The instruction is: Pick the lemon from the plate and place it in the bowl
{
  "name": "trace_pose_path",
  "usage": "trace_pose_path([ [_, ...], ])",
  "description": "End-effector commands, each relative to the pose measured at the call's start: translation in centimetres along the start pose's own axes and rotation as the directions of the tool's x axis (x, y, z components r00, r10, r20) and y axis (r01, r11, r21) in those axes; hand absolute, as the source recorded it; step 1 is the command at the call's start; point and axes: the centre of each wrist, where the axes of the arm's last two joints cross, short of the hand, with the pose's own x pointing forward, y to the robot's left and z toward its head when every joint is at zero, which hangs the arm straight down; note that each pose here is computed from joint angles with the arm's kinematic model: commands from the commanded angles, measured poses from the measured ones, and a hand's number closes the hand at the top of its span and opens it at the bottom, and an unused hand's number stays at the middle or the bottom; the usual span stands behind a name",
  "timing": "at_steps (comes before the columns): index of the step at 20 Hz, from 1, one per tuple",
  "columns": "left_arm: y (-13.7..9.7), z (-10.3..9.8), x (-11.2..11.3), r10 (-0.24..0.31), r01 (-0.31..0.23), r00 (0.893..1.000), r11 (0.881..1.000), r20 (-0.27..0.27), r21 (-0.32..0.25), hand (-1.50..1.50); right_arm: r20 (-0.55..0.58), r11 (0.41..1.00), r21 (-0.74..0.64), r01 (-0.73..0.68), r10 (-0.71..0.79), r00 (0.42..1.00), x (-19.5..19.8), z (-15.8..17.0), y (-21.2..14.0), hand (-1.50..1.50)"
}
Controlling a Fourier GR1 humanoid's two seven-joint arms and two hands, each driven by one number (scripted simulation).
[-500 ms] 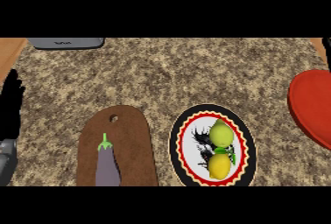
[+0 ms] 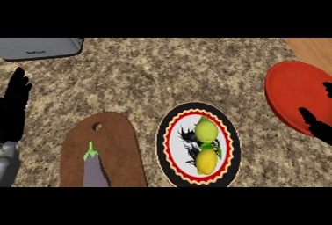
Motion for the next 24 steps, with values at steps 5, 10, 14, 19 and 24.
trace_pose_path([
  [5,-0.1,1.0,-0.6,0.034,-0.034,0.999,0.999,-0.003,-0.026,0.00,-0.273,0.949,-0.132,-0.287,0.243,0.931,-4.1,9.0,1.3,-1.50],
  [10,-0.1,1.6,-0.7,0.056,-0.056,0.998,0.997,0.008,-0.058,0.00,-0.369,0.927,-0.166,-0.336,0.258,0.893,-3.1,14.8,2.9,-1.50],
  [14,-1.0,2.4,-0.6,0.067,-0.065,0.998,0.993,0.021,-0.097,0.00,-0.402,0.905,-0.237,-0.354,0.240,0.884,-0.9,17.4,3.4,-1.50],
  [19,-1.3,2.2,0.5,0.056,-0.048,0.996,0.991,0.064,-0.125,0.00,-0.434,0.872,-0.209,-0.443,0.323,0.841,2.3,18.7,2.2,-1.50],
  [24,-1.4,1.8,1.2,0.074,-0.058,0.993,0.984,0.089,-0.170,0.00,-0.541,0.869,-0.004,-0.495,0.414,0.732,5.3,19.4,1.8,-1.50],
])
